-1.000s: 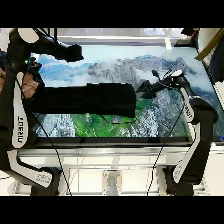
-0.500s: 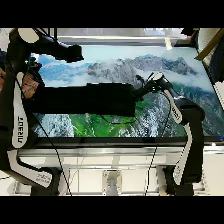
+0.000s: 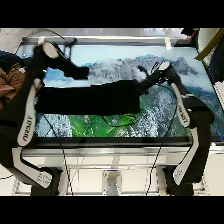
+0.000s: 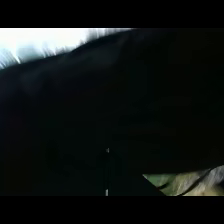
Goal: Fold the clothes and pants, and hang the long-sleeved shirts on hangers.
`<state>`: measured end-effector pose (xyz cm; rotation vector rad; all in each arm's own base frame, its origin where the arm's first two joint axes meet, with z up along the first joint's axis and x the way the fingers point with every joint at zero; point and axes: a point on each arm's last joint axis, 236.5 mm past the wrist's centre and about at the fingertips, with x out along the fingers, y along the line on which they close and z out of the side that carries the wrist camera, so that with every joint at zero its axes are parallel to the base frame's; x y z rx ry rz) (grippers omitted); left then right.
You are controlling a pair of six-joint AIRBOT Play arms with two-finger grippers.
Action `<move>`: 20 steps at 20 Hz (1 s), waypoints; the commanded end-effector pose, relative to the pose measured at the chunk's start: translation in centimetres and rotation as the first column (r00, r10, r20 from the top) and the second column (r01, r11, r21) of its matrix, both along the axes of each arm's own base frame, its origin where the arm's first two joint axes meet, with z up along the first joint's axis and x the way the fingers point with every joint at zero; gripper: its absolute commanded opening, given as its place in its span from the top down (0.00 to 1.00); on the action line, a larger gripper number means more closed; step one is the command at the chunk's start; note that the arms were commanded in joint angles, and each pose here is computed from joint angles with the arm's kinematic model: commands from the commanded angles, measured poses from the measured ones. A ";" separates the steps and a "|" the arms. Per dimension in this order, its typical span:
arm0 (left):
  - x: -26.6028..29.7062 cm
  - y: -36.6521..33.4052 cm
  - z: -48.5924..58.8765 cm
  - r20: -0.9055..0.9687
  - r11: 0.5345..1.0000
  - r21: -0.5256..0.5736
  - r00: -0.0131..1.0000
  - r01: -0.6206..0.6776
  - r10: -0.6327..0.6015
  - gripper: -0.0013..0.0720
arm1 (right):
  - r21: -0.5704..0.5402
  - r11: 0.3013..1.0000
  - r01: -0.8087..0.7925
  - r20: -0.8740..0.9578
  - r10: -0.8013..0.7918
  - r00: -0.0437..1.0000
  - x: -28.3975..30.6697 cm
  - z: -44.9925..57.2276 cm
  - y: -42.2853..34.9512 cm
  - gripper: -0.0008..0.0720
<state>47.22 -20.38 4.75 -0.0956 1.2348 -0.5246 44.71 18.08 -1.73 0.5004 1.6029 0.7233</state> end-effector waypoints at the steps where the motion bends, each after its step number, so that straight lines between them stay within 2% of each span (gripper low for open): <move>1: -2.7 -5.0 -6.5 -0.099 0.993 0.044 0.990 0.105 -0.100 0.97 | -0.143 0.990 0.022 -0.045 -0.029 0.999 -2.3 3.6 -5.2 0.96; 3: -3.7 -9.6 -9.0 -0.087 0.987 0.040 0.984 0.158 -0.154 0.97 | -0.199 0.979 0.042 -0.070 -0.057 0.996 -3.4 5.4 -7.5 0.96; 8: -4.9 -16.5 -11.5 -0.040 0.990 -0.001 0.989 0.141 -0.141 0.97 | -0.212 0.970 0.117 0.032 -0.113 0.993 -2.1 9.4 -7.4 0.96; 15: -4.3 -16.5 -12.9 -0.058 0.996 -0.009 0.994 0.093 -0.093 0.97 | -0.185 0.983 0.011 0.044 -0.003 0.999 -3.6 10.5 -1.6 0.96; 20: -0.8 -12.8 -3.0 0.115 0.996 -0.078 0.993 0.043 -0.034 0.97 | -0.180 0.983 -0.040 0.054 0.050 0.997 -4.9 10.5 3.6 0.96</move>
